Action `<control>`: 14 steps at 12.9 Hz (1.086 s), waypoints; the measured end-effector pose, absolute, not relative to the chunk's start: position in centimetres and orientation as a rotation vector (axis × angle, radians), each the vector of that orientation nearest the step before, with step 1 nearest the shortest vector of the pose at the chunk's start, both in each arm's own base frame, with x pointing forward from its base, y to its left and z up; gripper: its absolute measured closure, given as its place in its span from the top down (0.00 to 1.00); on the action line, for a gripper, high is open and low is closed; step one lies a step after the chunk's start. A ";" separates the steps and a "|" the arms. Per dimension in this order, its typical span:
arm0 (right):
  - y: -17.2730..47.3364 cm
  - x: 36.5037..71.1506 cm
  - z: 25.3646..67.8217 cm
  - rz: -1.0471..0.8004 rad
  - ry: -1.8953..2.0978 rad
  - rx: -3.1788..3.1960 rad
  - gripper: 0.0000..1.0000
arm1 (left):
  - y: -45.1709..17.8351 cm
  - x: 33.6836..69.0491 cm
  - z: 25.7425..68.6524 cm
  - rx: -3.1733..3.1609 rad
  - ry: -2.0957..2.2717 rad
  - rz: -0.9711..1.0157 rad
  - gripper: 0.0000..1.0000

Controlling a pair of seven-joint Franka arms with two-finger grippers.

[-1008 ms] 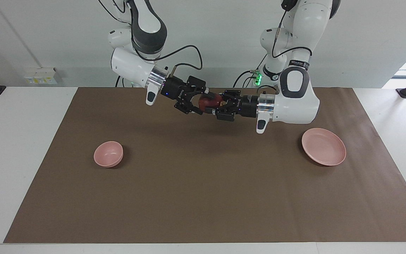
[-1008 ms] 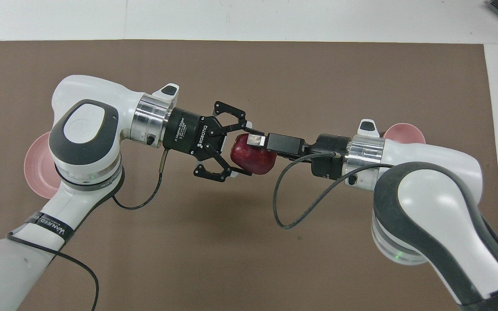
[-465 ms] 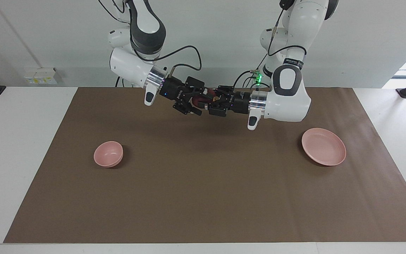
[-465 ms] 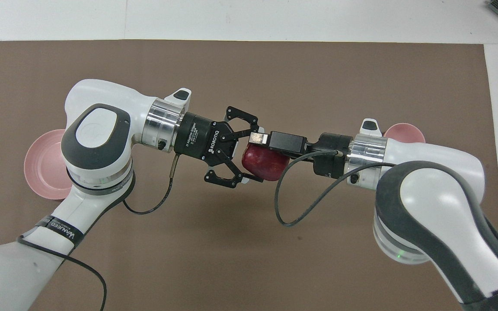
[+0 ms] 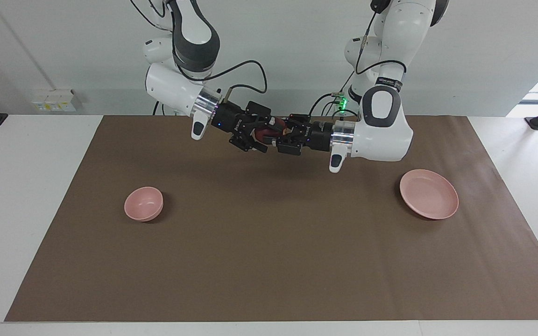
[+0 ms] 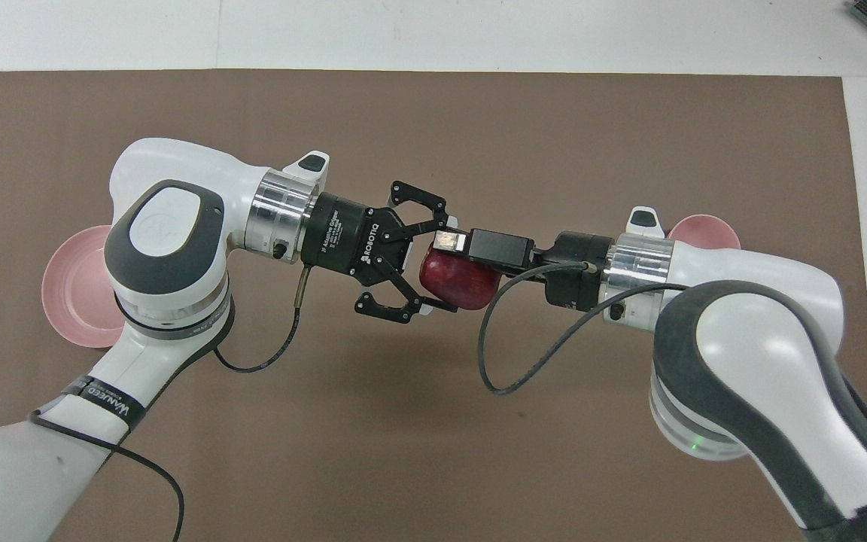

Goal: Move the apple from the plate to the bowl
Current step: 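Close the right gripper on the apple held by the left gripper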

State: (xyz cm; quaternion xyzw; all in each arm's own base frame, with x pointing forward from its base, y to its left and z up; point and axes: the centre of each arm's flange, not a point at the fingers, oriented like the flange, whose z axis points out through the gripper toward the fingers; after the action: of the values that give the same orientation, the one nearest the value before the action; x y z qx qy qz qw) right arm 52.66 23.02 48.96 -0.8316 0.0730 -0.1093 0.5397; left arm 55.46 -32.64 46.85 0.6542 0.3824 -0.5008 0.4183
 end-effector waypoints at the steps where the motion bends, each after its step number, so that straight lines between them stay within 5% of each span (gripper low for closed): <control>1: 23.1 52.6 49.0 -0.259 0.173 -1.977 1.00 | -32.6 55.5 46.8 1.640 0.960 -1.255 0.78; 3: 23.1 52.6 49.0 -0.259 0.172 -1.977 1.00 | -32.6 55.5 46.8 1.639 0.963 -1.252 0.78; 7: 23.1 52.6 48.9 -0.238 0.204 -1.973 0.81 | -32.5 55.5 46.9 1.638 0.965 -1.251 0.78; 14: 23.2 52.6 48.9 -0.230 0.205 -1.975 0.78 | -32.3 55.4 46.9 1.639 0.970 -1.251 0.78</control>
State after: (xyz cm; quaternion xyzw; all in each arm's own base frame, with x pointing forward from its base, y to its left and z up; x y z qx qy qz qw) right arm 52.57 23.18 48.92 -0.8310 0.0865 -0.0969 0.5409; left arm 55.40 -32.33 46.94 0.6533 0.3869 -0.4986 0.4182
